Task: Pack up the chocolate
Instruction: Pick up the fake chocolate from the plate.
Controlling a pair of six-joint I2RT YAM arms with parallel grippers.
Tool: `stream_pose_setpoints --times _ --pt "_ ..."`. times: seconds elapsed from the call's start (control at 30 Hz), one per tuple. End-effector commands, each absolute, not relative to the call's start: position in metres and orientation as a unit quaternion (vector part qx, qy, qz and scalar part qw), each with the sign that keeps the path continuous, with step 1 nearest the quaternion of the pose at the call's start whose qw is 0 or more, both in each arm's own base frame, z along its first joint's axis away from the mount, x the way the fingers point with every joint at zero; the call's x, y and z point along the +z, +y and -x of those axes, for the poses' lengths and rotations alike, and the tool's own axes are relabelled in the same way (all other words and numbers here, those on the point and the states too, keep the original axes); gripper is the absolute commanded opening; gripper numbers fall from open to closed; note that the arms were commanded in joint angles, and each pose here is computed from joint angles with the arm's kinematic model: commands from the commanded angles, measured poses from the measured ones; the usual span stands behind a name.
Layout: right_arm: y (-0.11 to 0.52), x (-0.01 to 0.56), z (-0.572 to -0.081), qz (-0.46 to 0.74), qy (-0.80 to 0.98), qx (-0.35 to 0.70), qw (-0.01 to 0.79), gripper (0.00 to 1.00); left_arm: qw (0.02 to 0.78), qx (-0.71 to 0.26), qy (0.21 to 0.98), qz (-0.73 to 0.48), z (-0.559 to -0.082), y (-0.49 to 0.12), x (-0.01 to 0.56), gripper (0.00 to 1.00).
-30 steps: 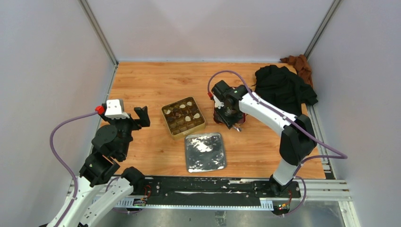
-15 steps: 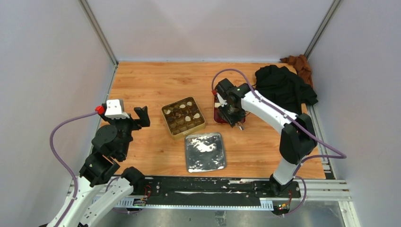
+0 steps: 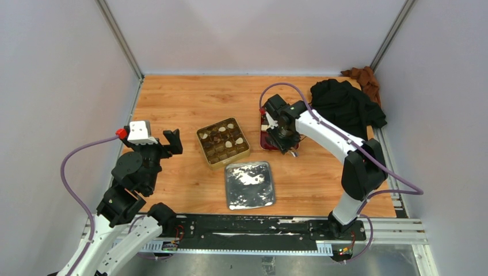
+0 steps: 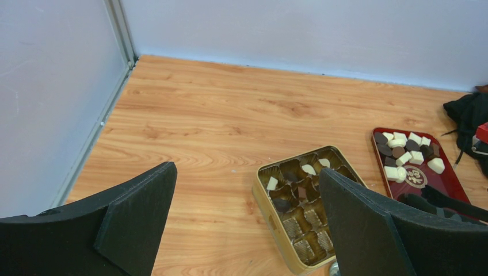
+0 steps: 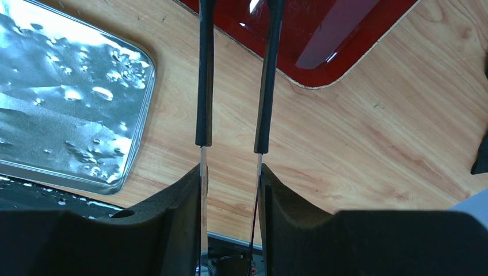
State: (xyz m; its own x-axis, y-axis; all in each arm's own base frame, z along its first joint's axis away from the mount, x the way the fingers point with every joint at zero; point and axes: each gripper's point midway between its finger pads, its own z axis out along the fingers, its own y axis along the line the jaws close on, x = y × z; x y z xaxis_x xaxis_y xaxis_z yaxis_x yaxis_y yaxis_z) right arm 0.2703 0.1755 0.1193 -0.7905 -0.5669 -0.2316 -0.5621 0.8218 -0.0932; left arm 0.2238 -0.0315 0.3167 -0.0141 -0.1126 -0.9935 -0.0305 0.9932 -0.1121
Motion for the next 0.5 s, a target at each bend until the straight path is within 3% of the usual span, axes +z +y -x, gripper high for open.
stream_pose_setpoints --times 0.0,0.47 --pt "0.1712 0.1173 -0.2696 0.303 0.946 -0.009 0.115 0.41 0.706 -0.029 0.705 0.056 -0.2235 -0.0292 0.3183 1.00" --pt "0.1769 0.1086 -0.2775 0.299 0.948 0.006 0.108 0.39 0.706 -0.029 0.705 0.057 -0.2237 -0.0290 0.3184 1.00"
